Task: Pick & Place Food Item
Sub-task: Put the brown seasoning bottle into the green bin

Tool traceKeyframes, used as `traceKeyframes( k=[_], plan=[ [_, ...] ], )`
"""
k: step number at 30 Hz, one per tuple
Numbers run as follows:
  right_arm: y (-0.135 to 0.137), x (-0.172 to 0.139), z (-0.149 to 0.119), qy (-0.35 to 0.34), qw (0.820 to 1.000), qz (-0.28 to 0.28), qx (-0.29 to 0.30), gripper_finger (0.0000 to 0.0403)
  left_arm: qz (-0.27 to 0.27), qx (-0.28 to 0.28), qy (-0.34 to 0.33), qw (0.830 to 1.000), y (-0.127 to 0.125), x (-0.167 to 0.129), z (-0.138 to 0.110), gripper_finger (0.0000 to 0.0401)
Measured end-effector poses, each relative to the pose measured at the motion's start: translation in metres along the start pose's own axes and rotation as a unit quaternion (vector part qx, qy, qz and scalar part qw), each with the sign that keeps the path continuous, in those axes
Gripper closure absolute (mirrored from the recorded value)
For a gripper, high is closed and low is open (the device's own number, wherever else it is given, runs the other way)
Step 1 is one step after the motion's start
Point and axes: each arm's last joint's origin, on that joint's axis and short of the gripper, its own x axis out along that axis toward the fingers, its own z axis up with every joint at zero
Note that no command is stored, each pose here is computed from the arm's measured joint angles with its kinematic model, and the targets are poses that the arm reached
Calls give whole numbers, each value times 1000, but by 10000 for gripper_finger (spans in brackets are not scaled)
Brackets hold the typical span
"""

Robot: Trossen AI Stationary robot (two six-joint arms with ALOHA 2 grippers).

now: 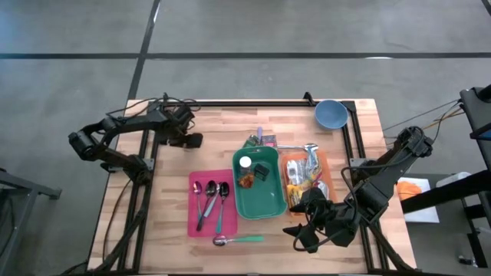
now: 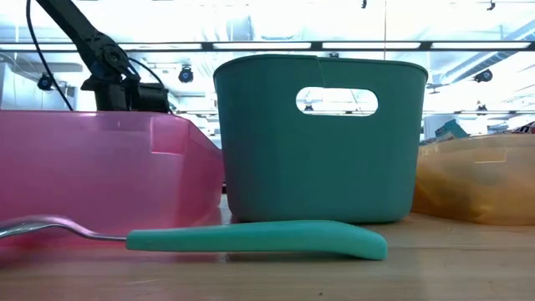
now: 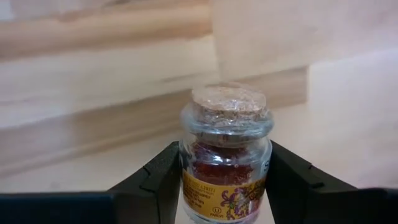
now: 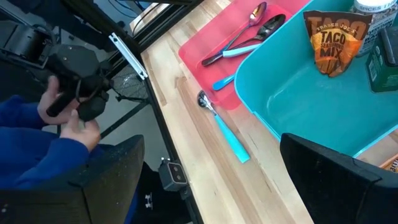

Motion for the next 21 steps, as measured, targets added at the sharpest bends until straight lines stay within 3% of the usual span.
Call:
traceKeyframes(
  k=[7, 14, 21],
  plan=[
    [0, 0, 0, 0, 1000, 0, -1, 34, -58, 12, -6, 998, -7, 0, 4, 228],
    [0, 0, 0, 0, 1000, 0, -3, 34, -106, 91, 3, 990, -13, -3, 2, 228],
    [0, 0, 0, 0, 1000, 0, -2, 34, -154, 128, -27, 979, -23, -13, 0, 228]
  ],
)
